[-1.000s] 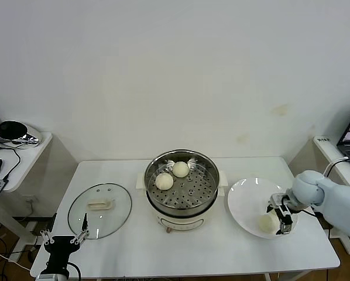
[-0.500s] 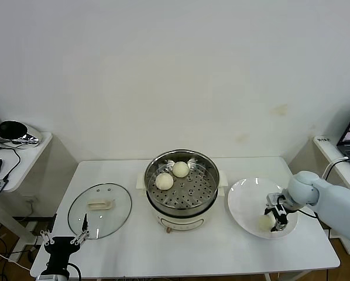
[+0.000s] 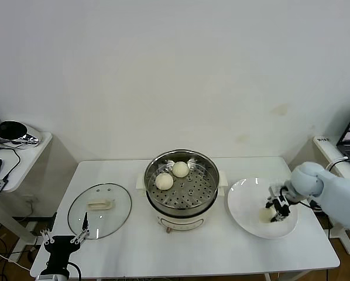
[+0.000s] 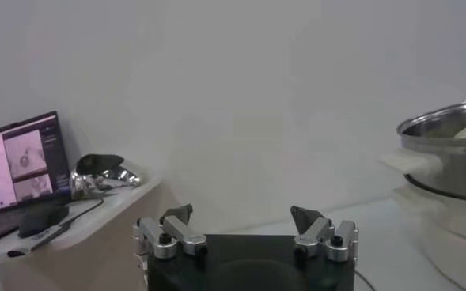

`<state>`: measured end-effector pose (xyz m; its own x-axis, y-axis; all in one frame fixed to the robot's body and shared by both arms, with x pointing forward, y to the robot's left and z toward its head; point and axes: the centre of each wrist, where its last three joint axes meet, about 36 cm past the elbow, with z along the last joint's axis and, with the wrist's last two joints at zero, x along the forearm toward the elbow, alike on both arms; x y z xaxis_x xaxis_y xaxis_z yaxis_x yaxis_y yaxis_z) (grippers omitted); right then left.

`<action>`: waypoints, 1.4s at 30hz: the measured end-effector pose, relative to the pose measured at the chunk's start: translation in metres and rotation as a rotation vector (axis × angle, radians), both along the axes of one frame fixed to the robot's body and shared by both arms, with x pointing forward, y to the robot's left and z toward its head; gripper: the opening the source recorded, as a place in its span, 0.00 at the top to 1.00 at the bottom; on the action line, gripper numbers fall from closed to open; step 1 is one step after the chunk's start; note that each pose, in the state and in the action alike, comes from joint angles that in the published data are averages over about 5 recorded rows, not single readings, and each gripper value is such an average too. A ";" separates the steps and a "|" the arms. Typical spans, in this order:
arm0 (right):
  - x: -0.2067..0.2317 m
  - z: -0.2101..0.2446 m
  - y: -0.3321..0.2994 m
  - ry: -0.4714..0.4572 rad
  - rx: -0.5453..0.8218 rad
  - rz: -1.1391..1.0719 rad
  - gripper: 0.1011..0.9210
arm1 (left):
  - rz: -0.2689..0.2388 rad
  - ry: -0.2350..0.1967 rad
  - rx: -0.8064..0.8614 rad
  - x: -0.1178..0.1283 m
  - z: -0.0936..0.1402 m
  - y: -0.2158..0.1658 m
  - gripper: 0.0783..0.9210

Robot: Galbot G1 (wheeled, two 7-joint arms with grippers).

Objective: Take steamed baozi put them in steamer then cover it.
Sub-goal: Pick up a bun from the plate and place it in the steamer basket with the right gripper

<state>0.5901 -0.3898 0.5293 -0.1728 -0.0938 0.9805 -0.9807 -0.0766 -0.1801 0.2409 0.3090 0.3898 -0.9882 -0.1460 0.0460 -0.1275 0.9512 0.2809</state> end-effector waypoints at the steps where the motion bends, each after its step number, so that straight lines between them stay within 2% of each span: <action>1: 0.004 0.009 0.001 -0.011 0.007 0.001 0.50 | -0.001 -0.001 0.000 0.000 0.000 0.000 0.12; 12: 0.053 0.130 0.059 -0.158 0.094 0.110 0.49 | -0.008 -0.011 -0.002 0.001 0.003 -0.001 0.12; 18: 0.066 0.167 0.121 -0.196 0.126 0.256 0.49 | -0.005 -0.019 -0.002 0.001 0.005 -0.001 0.12; 23: 0.069 0.169 0.181 -0.196 0.138 0.419 0.49 | 0.005 -0.025 -0.002 0.002 0.005 0.002 0.12; 31: 0.065 0.145 0.260 -0.149 0.112 0.686 0.48 | 0.016 -0.034 -0.004 0.004 0.007 0.002 0.12; 42: 0.053 0.105 0.309 -0.087 0.034 0.994 0.48 | 0.030 -0.029 -0.011 0.003 0.004 0.004 0.12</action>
